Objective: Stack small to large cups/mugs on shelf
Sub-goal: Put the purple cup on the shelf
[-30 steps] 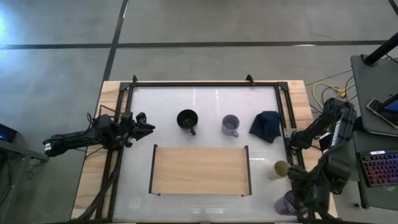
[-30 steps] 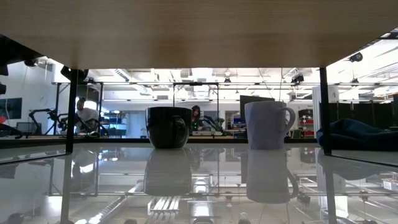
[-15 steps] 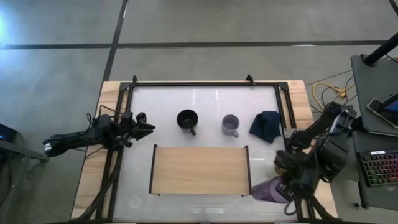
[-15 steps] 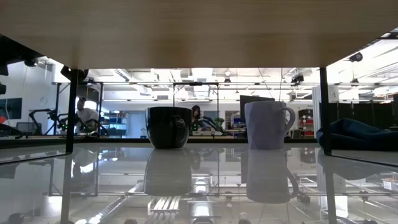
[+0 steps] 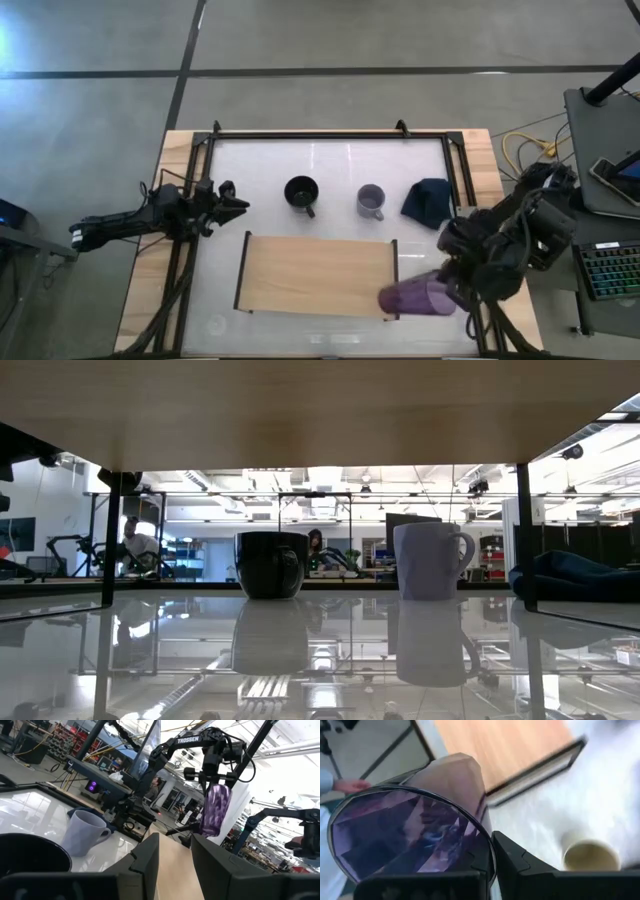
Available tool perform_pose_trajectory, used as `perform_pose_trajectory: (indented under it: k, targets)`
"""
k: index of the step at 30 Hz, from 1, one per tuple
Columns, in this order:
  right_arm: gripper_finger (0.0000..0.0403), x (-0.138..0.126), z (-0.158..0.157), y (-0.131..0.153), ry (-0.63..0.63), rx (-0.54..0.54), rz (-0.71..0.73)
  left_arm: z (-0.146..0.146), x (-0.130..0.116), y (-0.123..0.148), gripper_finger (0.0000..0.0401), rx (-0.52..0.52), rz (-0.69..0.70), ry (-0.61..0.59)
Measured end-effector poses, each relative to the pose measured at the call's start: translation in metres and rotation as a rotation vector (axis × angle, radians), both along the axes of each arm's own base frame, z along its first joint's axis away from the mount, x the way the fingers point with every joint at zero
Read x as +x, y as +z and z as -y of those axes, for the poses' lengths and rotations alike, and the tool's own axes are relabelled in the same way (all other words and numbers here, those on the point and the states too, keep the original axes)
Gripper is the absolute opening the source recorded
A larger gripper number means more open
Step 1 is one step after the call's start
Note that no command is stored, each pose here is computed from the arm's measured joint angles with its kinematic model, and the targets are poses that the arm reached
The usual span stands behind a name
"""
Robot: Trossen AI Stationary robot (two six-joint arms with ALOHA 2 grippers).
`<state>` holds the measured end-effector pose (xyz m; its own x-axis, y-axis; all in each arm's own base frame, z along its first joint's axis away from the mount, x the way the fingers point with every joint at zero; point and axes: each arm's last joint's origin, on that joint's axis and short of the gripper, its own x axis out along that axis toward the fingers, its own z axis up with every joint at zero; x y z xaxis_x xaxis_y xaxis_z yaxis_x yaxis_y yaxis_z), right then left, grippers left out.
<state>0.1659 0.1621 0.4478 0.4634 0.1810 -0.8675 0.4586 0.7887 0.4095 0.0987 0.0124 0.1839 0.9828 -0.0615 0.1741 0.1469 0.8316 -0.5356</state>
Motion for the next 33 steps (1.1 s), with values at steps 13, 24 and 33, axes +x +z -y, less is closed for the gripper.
perform_pose_trajectory:
  k: [13,24,33]
  targets:
    - [0.001,0.066,0.027,-0.022,0.231,-0.173,-0.072,0.0,0.0,0.0,0.01,0.0,0.001,0.0]
    - [0.0011,0.045,0.039,-0.002,0.264,-0.063,-0.025,0.0,0.0,0.0,0.01,0.0,0.0,0.0]
    - [0.001,0.039,0.024,-0.001,0.324,0.075,-0.069,0.0,0.0,0.0,0.01,0.0,0.001,0.0]
